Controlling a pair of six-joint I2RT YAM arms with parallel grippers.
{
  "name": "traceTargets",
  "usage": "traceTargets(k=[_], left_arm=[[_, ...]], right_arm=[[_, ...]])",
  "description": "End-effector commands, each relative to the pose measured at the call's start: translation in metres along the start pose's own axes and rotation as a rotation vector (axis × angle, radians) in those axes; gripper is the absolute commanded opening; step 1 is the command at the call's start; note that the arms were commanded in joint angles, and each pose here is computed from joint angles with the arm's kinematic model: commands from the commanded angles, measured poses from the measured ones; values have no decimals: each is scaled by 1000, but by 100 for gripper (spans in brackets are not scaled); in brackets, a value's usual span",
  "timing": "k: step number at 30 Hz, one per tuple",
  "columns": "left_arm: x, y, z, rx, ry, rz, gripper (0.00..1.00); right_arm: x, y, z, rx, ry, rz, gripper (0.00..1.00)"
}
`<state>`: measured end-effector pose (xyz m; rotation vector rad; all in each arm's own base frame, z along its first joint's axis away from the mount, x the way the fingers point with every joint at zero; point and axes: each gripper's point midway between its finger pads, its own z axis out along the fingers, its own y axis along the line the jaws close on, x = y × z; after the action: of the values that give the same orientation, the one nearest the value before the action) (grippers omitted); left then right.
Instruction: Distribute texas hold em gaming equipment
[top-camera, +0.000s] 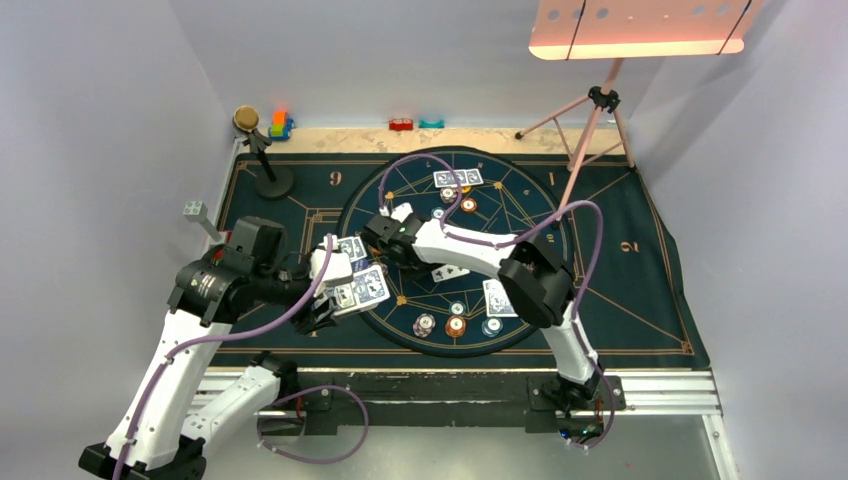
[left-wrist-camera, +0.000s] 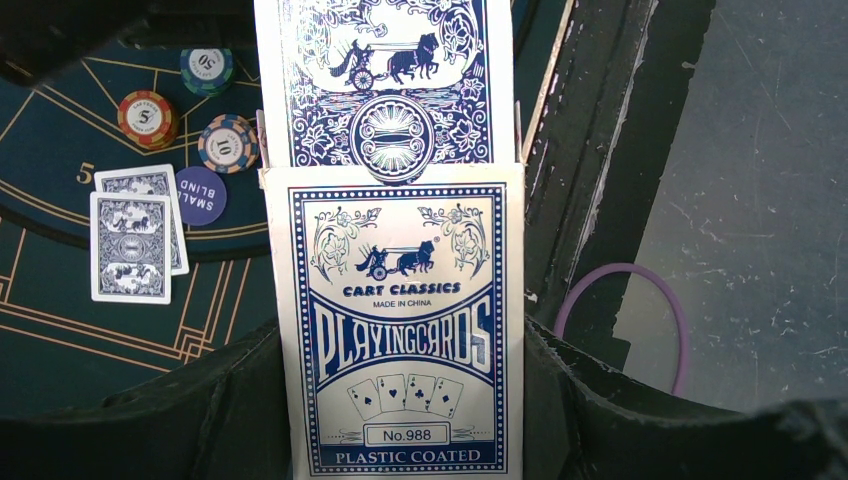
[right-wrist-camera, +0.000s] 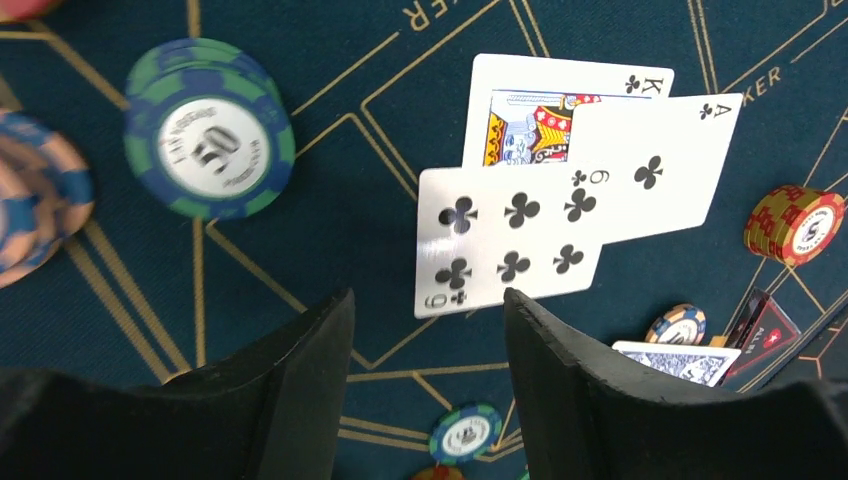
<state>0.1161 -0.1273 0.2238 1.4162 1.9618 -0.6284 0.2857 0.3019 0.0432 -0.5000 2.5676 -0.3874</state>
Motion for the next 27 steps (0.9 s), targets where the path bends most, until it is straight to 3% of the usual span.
traceTargets(k=[1, 7, 10, 13, 19, 27], left_arm=[[-8, 0, -4, -7, -34, 26, 0], [-11, 0, -3, -1, -44, 22, 0], [-12, 1, -2, 1, -47, 22, 0], [-10, 3, 1, -3, -48, 21, 0], [-11, 7, 5, -3, -55, 19, 0], [-16, 12, 6, -17, -68, 27, 0]], right_arm=[[-43, -20, -60, -140, -117, 112, 60], [-79, -72, -119, -317, -202, 281, 63], [-91, -80, -165, -543, -296, 362, 72], [-90, -68, -210, -785, -386, 389, 86], [-70, -40, -260, -1113, -380, 374, 92], [-55, 0, -278, -1239, -327, 317, 95]])
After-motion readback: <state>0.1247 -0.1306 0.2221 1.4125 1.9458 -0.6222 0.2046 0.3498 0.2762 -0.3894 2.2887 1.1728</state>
